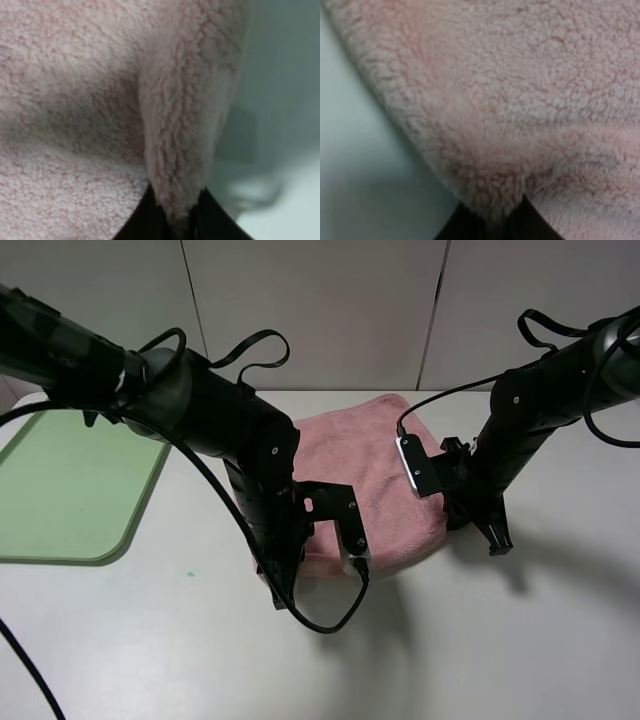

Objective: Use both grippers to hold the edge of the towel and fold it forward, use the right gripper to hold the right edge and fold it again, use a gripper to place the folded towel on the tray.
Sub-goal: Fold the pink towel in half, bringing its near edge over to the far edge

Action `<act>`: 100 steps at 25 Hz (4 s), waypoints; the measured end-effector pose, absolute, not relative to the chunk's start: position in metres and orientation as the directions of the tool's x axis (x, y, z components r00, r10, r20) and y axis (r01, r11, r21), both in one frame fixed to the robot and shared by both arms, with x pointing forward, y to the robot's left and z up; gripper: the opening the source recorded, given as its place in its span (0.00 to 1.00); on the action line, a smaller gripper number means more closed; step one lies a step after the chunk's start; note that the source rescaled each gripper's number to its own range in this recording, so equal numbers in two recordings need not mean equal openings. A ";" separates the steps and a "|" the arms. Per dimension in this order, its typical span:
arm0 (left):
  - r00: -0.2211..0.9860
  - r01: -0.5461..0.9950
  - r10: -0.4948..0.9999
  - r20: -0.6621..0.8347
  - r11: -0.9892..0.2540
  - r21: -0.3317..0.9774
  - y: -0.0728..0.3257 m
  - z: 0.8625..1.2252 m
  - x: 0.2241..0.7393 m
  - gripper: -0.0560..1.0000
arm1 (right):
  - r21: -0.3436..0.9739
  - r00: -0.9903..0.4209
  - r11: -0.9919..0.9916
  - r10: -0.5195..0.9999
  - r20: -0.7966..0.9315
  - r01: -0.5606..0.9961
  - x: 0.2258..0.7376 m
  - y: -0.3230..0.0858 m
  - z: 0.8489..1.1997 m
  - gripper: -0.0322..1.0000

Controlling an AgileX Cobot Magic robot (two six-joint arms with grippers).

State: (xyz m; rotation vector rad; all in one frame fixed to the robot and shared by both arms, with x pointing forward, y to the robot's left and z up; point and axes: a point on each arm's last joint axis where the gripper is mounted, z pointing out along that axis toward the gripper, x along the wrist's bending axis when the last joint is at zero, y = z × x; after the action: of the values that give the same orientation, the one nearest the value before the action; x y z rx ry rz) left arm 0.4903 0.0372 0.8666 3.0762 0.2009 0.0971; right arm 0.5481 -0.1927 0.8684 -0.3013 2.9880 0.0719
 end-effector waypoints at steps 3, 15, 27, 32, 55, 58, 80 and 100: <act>0.990 0.131 0.134 0.051 -0.990 0.053 0.039 0.872 0.489 0.06 | 0.035 -0.968 0.979 -0.196 -0.155 -0.203 0.548 -0.193 0.873 0.03; 0.989 0.144 0.145 -0.024 -0.989 -0.034 0.048 0.890 0.478 0.05 | 0.059 -0.960 0.978 -0.181 -0.215 -0.198 0.540 -0.191 0.919 0.03; 0.979 0.202 0.199 -0.040 -0.975 0.090 0.052 0.953 0.464 0.05 | 0.071 -0.974 0.983 -0.156 -0.164 -0.170 0.526 -0.195 0.942 0.03; 0.972 0.225 0.217 -0.091 -0.971 0.086 0.053 0.958 0.458 0.05 | 0.080 -0.977 0.984 -0.149 -0.150 -0.162 0.519 -0.197 0.956 0.03; 0.986 0.109 0.094 -0.134 -0.988 0.106 0.024 0.974 0.409 0.05 | 0.036 -1.000 0.999 -0.009 -0.023 -0.010 0.475 -0.214 1.008 0.03; 0.984 0.125 0.110 -0.140 -0.986 0.106 0.024 0.974 0.408 0.05 | 0.030 -1.000 1.000 0.000 -0.012 0.000 0.471 -0.216 1.013 0.03; 0.978 0.209 0.203 -0.058 -0.969 0.133 0.032 0.974 0.431 0.05 | 0.023 -0.998 1.000 -0.007 -0.069 -0.009 0.476 -0.217 1.013 0.03; 0.950 0.304 0.311 0.008 -0.934 0.188 0.054 0.974 0.468 0.05 | 0.040 -0.993 0.999 0.000 -0.116 -0.004 0.540 -0.194 1.006 0.03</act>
State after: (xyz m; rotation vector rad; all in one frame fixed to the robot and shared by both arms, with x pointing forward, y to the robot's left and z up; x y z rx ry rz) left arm 0.4680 0.0539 0.9741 2.9190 0.4645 0.0561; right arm 0.5402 -0.1943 1.0055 -0.0030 3.0247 0.0607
